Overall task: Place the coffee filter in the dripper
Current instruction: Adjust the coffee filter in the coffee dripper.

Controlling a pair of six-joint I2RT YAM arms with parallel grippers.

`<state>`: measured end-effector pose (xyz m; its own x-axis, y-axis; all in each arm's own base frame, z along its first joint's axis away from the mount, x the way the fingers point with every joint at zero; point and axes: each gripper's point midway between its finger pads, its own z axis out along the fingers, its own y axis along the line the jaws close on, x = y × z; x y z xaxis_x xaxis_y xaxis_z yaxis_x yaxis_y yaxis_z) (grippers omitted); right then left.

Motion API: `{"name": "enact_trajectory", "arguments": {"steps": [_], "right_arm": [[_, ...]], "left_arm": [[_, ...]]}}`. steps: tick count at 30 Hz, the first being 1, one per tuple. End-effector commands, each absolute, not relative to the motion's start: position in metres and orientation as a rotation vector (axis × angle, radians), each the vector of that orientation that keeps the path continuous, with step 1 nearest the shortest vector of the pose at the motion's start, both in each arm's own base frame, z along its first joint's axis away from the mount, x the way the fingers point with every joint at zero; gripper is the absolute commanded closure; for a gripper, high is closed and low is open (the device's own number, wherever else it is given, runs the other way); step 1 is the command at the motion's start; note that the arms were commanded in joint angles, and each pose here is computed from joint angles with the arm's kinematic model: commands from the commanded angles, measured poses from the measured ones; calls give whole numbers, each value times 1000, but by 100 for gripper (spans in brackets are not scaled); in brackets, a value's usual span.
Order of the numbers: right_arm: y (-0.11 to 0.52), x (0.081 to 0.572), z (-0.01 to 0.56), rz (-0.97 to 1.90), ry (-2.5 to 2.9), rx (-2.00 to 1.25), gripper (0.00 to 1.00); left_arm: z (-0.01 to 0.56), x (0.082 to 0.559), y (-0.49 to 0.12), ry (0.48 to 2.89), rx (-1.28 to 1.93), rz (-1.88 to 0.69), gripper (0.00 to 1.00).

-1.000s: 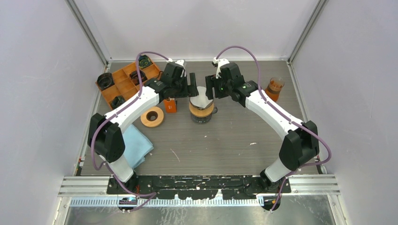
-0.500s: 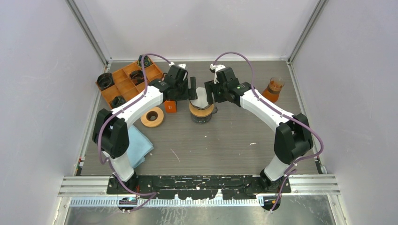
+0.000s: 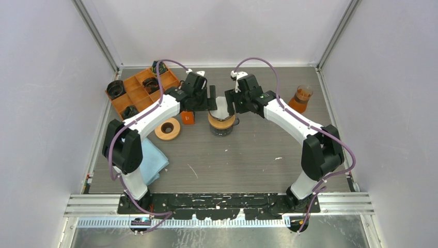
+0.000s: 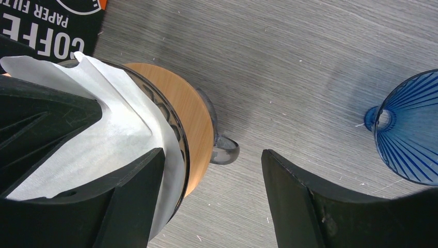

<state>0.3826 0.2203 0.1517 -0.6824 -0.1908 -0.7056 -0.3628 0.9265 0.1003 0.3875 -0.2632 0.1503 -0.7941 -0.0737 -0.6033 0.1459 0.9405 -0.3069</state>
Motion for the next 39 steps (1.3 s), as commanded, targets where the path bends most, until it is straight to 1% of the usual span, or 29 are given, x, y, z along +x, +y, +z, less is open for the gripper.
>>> {"name": "enact_trajectory", "arguments": {"steps": [1, 6, 10, 26, 39], "right_arm": [[215, 391, 151, 261, 2309, -378, 25], [217, 390, 146, 270, 2323, -384, 25], [218, 390, 152, 283, 2310, -381, 25], [226, 380, 205, 418, 2148, -361, 23], [225, 373, 208, 451, 2112, -344, 22]], "left_arm": [[163, 394, -261, 2408, 57, -445, 19], [161, 393, -260, 2412, 57, -444, 19], [162, 393, -260, 2411, 57, -444, 19], [171, 394, -263, 2390, 65, -467, 19], [181, 394, -267, 2368, 65, -505, 18]]}}
